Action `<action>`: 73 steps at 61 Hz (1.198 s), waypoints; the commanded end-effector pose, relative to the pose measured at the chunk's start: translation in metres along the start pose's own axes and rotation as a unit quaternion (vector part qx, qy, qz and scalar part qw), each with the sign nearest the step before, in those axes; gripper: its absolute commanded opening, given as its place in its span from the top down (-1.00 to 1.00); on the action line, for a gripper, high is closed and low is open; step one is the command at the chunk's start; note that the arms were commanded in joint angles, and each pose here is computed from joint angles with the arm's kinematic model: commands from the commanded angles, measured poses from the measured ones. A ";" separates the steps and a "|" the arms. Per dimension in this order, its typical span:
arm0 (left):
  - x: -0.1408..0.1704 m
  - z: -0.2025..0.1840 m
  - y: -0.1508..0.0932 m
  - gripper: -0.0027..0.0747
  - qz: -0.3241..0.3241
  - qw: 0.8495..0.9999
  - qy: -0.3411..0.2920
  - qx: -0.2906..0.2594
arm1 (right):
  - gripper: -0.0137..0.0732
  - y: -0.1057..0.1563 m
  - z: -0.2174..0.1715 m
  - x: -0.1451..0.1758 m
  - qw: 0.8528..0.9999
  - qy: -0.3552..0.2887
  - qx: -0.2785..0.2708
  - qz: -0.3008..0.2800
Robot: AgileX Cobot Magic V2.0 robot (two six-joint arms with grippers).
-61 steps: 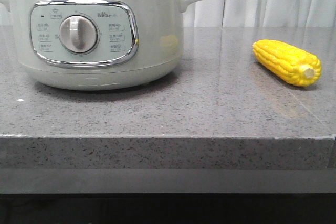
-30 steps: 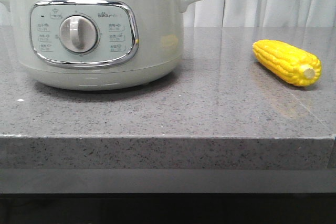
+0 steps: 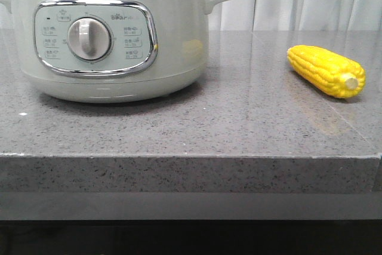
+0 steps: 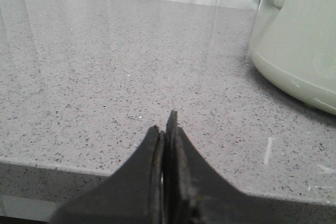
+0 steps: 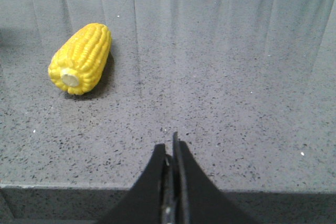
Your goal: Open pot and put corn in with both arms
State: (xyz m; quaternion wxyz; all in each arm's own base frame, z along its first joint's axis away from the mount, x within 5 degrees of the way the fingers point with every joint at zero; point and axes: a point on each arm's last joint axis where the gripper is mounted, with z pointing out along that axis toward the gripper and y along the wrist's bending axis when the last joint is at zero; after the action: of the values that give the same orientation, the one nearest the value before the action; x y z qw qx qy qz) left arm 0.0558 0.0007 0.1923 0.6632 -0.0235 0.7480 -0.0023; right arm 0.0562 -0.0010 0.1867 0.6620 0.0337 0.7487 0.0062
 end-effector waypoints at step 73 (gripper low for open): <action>-0.037 -0.010 0.000 0.98 -0.031 0.992 -0.121 0.001 | 0.85 0.000 -0.010 -0.039 0.993 -0.121 0.008 -0.008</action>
State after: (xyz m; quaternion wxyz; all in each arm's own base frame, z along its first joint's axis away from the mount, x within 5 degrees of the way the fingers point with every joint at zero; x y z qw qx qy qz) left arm 0.0561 0.0010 0.2013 0.6930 -0.0389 0.7197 -0.0160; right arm 0.0565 -0.0018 0.1943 0.6864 0.0355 0.7264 0.0031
